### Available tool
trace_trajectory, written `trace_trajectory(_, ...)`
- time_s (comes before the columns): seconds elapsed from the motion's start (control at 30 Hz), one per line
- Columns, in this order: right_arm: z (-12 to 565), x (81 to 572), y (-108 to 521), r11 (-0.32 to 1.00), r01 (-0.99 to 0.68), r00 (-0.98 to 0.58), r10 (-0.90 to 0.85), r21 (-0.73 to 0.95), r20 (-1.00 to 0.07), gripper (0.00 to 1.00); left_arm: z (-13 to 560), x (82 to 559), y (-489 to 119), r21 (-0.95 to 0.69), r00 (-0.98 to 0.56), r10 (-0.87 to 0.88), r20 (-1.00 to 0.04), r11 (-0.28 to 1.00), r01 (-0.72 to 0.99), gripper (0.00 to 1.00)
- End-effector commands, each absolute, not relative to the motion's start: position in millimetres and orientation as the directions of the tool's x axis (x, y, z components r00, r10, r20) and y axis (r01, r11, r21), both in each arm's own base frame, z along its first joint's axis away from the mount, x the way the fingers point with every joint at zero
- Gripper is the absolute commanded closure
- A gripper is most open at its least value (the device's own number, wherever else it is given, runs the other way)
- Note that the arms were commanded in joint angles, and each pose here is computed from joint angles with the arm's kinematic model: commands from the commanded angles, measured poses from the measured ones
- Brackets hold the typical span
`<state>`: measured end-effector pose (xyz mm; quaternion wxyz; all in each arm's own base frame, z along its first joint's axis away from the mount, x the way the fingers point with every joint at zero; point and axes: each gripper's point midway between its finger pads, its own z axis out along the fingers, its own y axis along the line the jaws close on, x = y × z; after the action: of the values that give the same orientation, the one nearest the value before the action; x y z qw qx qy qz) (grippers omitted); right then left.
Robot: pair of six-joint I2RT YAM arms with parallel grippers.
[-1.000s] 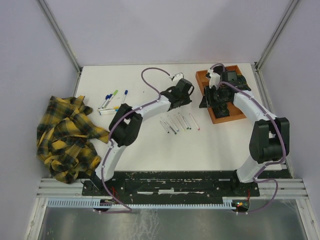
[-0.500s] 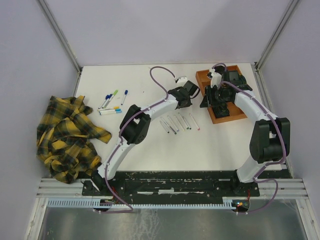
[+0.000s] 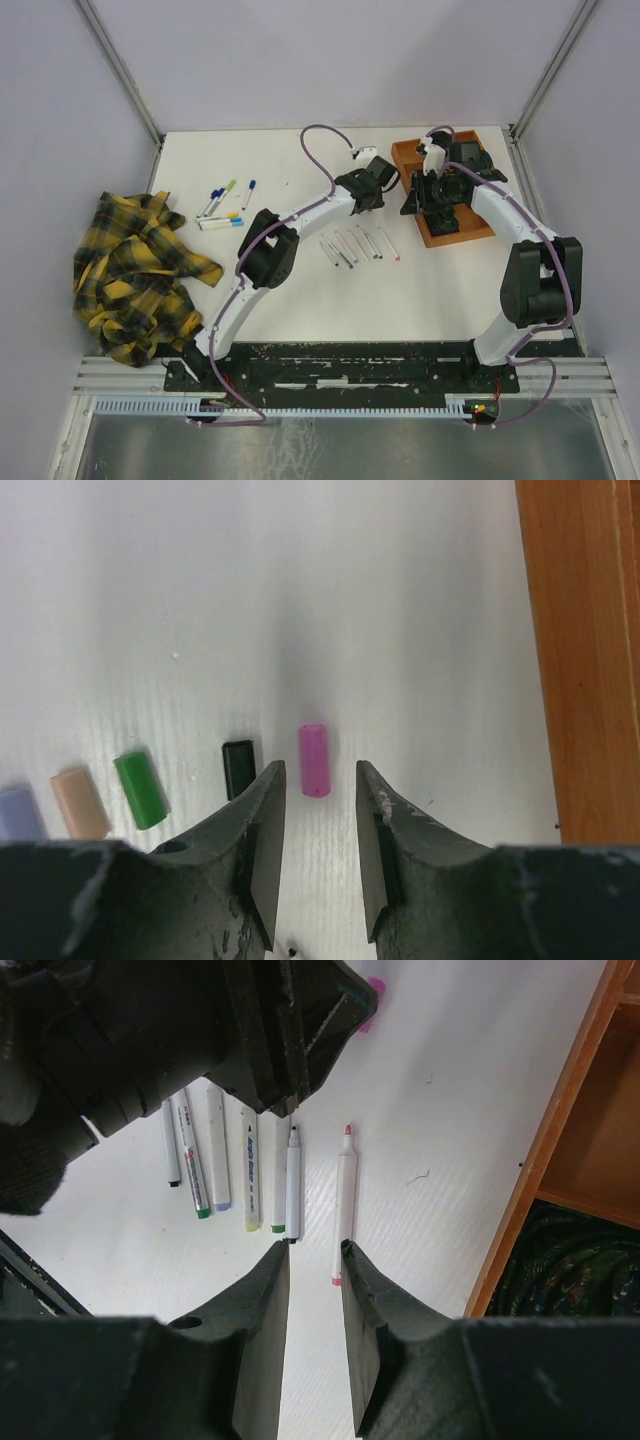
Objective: Open the pen caps
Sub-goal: Place the pen cap at the center of the board, then pick up the pen from the center of the board.
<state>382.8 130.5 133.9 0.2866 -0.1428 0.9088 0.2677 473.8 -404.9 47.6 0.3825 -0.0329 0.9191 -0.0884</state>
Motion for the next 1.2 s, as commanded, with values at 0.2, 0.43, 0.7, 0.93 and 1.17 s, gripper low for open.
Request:
trace_trajectory(0.2, 168.6, 378.8, 137.8, 0.769, -0.497, -0.719, -0.107, 0.402, -0.686, 0.66, 191.9, 452.1, -335.5, -0.086, -0.413, 0.006, -0.911, 0.975, 0.204, 0.52)
trace_trajectory(0.43, 168.4, 375.4, 141.2, 0.752, -0.505, -0.727, -0.105, 0.424, -0.679, 0.66, 178.0, 456.3, -222.6, -0.156, -0.386, -0.076, -0.919, 0.971, 0.179, 0.36)
trace_trajectory(0.7, 166.2, 371.4, 145.7, 0.729, -0.509, -0.748, -0.111, 0.458, -0.654, 0.66, 118.6, 503.5, -112.7, -0.122, -0.534, -0.138, -0.835, 0.99, -0.065, 0.34)
trace_trajectory(0.93, 163.3, 368.8, 147.7, 0.718, -0.508, -0.762, -0.116, 0.477, -0.636, 0.66, 80.4, 527.1, -72.9, -0.031, -0.616, -0.102, -0.781, 0.992, -0.124, 0.34)
trace_trajectory(1.17, 161.9, 369.0, 147.9, 0.716, -0.508, -0.764, -0.118, 0.479, -0.634, 0.65, 55.5, 530.7, -46.7, 0.026, -0.666, -0.091, -0.74, 0.986, -0.163, 0.37)
